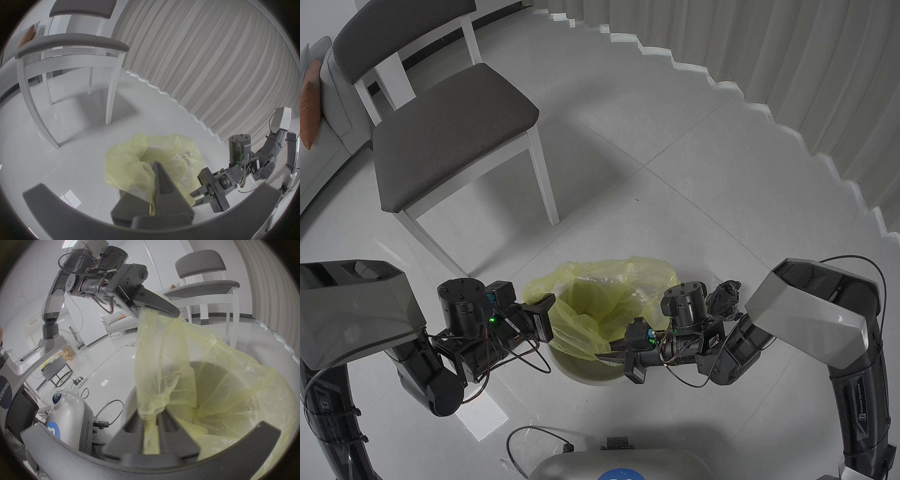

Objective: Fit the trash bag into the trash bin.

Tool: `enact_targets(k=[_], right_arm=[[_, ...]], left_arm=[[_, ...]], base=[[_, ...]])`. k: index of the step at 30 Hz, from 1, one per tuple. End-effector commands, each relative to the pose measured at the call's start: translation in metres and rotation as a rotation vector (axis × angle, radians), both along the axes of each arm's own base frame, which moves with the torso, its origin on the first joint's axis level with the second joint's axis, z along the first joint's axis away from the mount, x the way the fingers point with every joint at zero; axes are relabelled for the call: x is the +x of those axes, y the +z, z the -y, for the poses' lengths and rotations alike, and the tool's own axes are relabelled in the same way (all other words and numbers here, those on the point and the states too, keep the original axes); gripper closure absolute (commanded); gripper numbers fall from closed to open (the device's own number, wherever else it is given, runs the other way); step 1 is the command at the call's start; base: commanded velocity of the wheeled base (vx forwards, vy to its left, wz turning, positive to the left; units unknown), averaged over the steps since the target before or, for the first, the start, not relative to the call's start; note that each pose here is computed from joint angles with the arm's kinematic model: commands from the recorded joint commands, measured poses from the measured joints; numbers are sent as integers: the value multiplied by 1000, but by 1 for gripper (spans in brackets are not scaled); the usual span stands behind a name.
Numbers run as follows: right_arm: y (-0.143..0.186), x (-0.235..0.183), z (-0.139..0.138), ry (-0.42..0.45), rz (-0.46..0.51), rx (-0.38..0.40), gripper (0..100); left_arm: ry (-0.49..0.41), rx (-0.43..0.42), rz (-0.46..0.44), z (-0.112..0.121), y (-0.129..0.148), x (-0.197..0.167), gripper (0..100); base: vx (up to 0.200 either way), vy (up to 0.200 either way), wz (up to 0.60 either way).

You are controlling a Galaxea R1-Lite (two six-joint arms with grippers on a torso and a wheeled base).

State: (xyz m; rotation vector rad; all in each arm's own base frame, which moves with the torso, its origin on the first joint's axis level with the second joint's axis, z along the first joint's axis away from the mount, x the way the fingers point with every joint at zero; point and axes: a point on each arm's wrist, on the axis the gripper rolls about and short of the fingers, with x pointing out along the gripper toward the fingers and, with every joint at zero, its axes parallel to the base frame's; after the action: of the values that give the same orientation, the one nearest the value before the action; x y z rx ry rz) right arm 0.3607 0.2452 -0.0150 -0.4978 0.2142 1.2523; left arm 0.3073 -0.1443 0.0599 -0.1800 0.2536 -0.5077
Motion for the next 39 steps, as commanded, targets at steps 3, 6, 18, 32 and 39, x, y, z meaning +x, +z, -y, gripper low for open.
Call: enact_targets(k=[3,6,18,32,39], right_arm=[[-4,-5,-7,17,-8,-4,100],[-4,-7,-9,24,-9,-5,100],[-7,-11,-6,24,-24,-17,100],[-8,-24,-8,46,-44,-32,100],[-17,-35,-10,66,-76,-54,100]], left_arm=[[10,14,-32,-4,-9,-1,100],[10,22,-47,-5,-12,-4,100],[59,36,-85,-14,-40,3,0],[174,49,-112,-57,-42,6,0],[191,40,-91,-63,-34,6,0]], base=[[0,0,0],[0,0,0],[0,0,0],[0,0,0],[0,0,0]])
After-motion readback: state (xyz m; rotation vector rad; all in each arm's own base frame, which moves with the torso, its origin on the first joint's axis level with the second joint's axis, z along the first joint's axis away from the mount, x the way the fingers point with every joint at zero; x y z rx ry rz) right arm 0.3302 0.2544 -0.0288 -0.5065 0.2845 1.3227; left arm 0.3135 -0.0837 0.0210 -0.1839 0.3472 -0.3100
